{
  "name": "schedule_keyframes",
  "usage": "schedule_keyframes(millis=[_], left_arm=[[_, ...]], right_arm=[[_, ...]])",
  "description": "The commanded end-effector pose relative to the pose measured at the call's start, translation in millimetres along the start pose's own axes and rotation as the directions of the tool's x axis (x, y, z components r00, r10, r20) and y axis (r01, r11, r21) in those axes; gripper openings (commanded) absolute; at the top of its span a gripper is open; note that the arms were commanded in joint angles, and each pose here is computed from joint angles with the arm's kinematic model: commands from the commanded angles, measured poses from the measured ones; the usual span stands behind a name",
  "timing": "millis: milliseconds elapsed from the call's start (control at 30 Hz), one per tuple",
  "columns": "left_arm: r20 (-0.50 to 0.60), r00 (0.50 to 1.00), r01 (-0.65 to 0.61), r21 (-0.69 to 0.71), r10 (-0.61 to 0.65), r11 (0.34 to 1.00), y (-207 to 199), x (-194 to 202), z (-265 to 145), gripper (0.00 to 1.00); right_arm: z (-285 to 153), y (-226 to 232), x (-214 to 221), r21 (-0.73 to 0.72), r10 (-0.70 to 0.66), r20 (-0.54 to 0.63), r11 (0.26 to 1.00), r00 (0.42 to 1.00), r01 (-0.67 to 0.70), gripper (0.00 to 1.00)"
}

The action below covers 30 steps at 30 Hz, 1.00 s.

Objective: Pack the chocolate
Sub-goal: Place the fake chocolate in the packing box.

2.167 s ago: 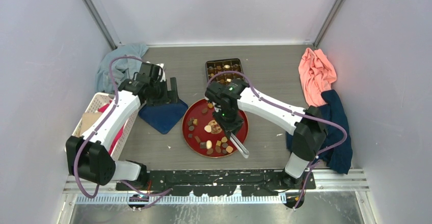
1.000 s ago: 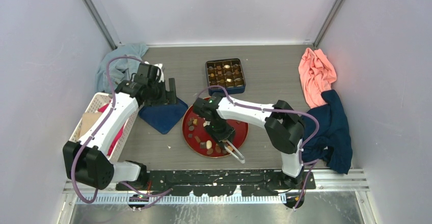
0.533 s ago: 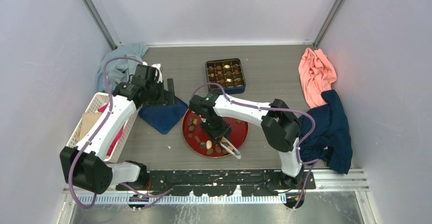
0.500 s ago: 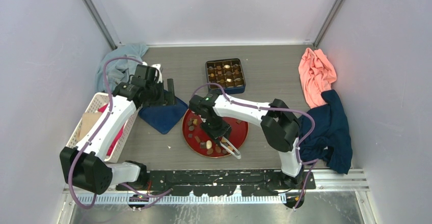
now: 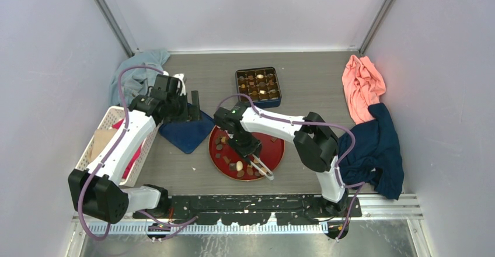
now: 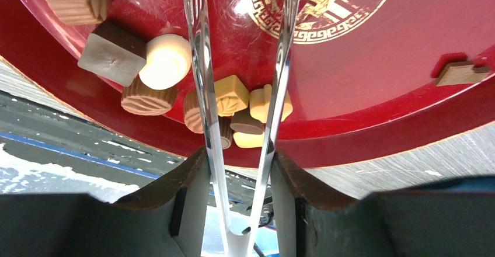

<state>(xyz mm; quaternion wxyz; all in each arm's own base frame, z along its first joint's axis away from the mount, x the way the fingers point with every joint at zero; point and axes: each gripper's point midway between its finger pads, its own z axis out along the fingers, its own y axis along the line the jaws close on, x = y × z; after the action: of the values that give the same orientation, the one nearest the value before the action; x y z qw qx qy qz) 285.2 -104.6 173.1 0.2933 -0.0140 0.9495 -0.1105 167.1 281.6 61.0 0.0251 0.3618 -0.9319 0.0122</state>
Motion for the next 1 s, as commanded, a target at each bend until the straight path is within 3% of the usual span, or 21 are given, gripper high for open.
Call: schedule_keyframes(millis=[0, 133, 267, 467, 633, 800, 967], left_arm=[[0.046, 0.999, -0.018, -0.001, 0.018, 1.000, 1, -9, -7, 0.88], [0.037, 0.999, -0.019, -0.005, 0.019, 1.000, 2, -7, -8, 0.88], [0.040, 0.999, -0.010, -0.010, 0.011, 1.000, 4, -3, -10, 0.88], [-0.005, 0.999, -0.037, 0.081, 0.038, 0.996, -9, 8, -11, 0.89], [-0.015, 0.999, -0.029, 0.076, 0.030, 0.997, -9, 10, -6, 0.89], [-0.010, 1.000, -0.026, 0.047, 0.026, 0.999, -4, 9, -1, 0.89], [-0.013, 0.999, -0.037, 0.034, 0.038, 0.999, -2, 5, 4, 0.89]], right_arm=[[-33, -15, -15, 0.048, 0.004, 0.104, 0.999, 0.995, -0.009, 0.27], [-61, -33, -22, 0.080, 0.037, 0.190, 0.995, 0.981, -0.053, 0.24], [-94, -62, -26, 0.048, 0.152, 0.278, 0.984, 0.948, -0.172, 0.23], [-113, -129, -31, -0.044, 0.421, 0.338, 0.900, 0.842, -0.433, 0.23], [-109, -167, -38, -0.111, 0.551, 0.324, 0.830, 0.769, -0.547, 0.25], [-100, -194, -42, -0.116, 0.590, 0.299, 0.803, 0.750, -0.585, 0.25], [-95, -190, -51, -0.164, 0.578, 0.254, 0.816, 0.776, -0.554, 0.26]])
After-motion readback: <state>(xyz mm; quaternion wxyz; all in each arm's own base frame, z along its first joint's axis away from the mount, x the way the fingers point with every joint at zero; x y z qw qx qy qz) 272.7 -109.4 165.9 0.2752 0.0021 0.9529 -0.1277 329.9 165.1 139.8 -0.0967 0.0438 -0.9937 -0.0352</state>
